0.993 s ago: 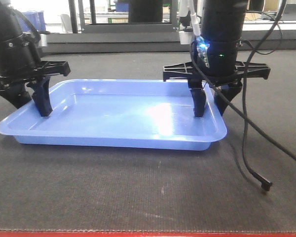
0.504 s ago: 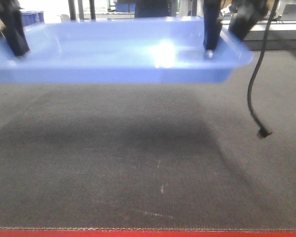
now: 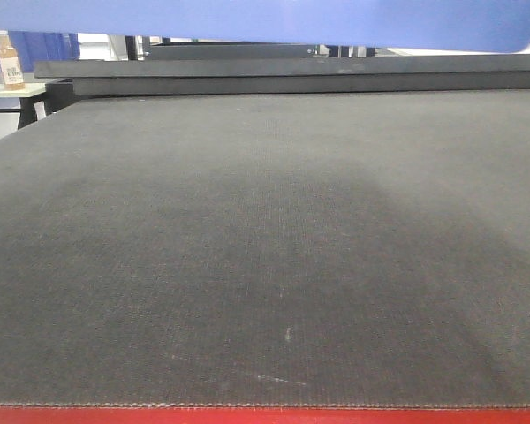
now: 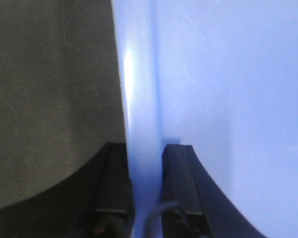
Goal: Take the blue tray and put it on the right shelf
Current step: 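Hold the tray raised with both grippers while backing away from the table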
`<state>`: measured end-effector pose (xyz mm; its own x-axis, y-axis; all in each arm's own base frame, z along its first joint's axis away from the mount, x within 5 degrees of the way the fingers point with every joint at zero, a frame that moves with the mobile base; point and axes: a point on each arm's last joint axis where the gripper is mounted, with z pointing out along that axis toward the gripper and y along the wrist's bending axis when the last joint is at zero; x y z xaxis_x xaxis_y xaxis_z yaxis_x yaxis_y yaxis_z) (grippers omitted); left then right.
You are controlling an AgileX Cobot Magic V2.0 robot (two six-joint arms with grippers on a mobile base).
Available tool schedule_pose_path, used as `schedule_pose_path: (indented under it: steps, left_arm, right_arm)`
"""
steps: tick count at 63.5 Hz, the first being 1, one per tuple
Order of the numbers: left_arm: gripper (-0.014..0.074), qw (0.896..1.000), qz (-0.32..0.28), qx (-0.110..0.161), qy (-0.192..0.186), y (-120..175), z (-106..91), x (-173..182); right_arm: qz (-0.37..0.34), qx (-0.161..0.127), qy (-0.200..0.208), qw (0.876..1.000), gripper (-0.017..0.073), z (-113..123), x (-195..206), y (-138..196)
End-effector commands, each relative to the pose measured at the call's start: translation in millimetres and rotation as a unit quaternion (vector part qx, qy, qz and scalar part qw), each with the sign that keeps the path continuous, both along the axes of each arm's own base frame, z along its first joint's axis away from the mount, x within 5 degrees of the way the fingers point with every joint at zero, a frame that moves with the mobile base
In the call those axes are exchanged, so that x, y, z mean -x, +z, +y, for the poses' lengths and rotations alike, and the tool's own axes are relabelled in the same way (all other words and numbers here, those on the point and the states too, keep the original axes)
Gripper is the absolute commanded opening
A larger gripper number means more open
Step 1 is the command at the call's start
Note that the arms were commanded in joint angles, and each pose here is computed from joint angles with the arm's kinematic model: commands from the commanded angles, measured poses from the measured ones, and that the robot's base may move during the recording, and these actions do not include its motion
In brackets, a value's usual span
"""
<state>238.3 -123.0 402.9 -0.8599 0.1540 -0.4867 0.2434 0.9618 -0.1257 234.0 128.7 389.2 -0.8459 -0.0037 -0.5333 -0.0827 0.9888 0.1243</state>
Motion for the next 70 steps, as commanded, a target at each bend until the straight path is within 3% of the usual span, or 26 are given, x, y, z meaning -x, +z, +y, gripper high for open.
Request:
schedule_pose_path:
  steps: [1,15,70]
  left_arm:
    - [-0.0041,0.999,0.017,-0.017,-0.021,6.2,-0.8,19.8]
    - [-0.0041,0.998,0.042,-0.024,-0.04,-8.3,-15.2,28.9]
    - [-0.0048,0.998,0.047,-0.015,-0.041,-8.2,-16.7,29.7]
  right_arm:
    - [-0.042,-0.002,0.018,0.999,0.0055,-9.5,15.4,18.0]
    - [-0.048,-0.005,0.017,0.999,0.0055,-19.9,31.7,25.4]
    - [-0.04,-0.001,0.015,0.999,0.0055,-21.2,33.3,24.8]
